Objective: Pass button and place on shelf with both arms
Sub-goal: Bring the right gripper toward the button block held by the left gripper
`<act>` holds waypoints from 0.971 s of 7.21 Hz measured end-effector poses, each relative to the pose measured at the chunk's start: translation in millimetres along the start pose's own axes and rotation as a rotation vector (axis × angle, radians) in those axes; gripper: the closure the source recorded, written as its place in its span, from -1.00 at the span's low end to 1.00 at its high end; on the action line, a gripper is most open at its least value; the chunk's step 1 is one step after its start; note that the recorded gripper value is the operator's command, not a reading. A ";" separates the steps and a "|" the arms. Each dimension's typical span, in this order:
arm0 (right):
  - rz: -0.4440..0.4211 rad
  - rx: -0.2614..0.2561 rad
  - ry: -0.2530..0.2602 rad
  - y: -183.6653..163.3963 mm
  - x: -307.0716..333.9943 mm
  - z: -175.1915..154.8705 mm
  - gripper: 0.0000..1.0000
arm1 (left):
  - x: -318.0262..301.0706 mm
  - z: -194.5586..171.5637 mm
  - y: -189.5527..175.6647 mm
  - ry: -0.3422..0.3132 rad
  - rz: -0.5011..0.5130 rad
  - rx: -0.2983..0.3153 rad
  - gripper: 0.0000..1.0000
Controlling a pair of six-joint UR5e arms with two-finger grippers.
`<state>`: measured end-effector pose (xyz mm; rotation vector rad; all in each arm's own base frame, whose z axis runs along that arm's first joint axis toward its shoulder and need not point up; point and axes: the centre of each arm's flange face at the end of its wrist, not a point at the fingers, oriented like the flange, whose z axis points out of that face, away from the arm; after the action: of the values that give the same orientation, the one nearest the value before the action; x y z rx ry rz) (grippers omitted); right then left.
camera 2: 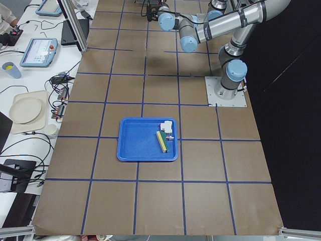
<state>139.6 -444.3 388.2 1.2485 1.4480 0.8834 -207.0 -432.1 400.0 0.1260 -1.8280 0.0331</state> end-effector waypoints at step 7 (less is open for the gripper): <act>0.027 -0.001 0.076 1.8 18.0 25.5 -0.99 | -4.7 1.3 -1.9 -0.013 -0.006 0.000 0.98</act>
<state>165.0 -428.3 379.8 1.2480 1.4929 0.9584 -206.9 -433.8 395.1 0.1321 -1.8405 0.0279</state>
